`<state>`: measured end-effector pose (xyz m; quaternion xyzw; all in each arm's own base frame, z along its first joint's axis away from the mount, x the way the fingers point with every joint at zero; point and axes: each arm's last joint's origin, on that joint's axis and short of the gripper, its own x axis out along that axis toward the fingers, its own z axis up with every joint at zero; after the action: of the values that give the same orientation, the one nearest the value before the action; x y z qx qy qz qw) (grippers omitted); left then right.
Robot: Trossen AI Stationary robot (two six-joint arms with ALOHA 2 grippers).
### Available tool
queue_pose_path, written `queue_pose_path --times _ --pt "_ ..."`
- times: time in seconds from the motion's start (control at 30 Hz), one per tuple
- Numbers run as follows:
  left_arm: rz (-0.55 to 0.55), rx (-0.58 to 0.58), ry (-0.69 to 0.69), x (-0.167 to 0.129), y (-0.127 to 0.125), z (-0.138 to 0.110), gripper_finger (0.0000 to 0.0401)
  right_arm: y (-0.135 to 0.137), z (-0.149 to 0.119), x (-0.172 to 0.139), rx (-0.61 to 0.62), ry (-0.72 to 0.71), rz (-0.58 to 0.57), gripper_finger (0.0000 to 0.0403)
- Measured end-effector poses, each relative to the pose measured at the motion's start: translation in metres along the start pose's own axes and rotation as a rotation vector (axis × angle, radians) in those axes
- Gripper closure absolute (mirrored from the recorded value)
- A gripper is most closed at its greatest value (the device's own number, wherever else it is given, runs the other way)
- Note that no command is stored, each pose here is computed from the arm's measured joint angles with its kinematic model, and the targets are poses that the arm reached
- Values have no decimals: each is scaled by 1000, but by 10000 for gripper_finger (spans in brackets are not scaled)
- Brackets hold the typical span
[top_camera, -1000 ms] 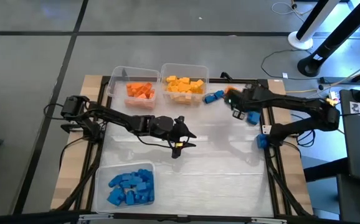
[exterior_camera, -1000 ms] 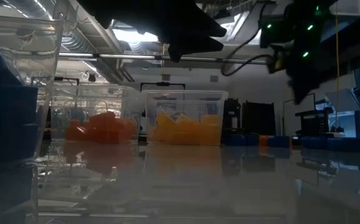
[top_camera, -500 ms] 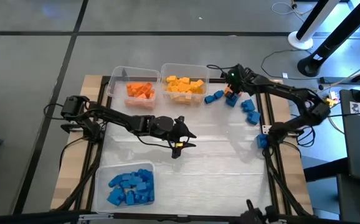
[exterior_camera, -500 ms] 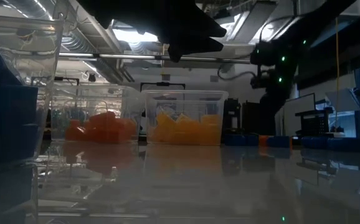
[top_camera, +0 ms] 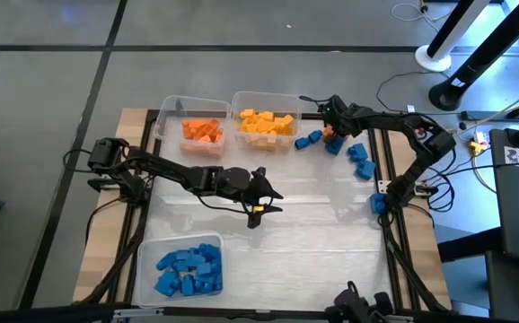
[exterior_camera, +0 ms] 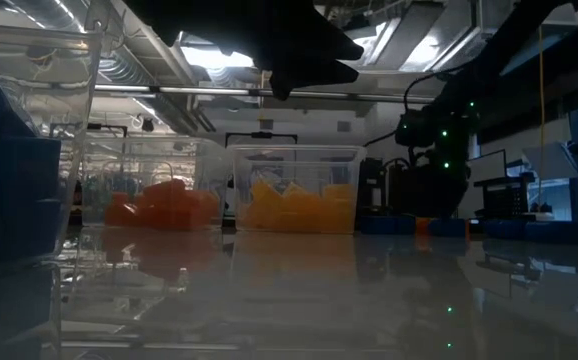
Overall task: Sort blocks
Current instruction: Put the blue game piece into the bottom transparent bin
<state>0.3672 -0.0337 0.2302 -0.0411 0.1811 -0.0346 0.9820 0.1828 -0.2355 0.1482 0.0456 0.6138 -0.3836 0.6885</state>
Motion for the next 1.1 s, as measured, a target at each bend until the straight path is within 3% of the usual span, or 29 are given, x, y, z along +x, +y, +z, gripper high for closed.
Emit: queue_pose_path --times 0.27,0.8,0.93,1.1 --pt "2 -1 12 0 0 -1 232 30 0 -10 -59 38 82 399" --pt "5 -7 52 0 0 -5 232 157 -33 -70 -302 157 206 399" --pt "5 -7 52 0 0 -5 232 177 -43 -84 -354 148 200 399" --pt "4 -7 49 0 0 -5 232 174 -45 -103 -352 148 95 399"
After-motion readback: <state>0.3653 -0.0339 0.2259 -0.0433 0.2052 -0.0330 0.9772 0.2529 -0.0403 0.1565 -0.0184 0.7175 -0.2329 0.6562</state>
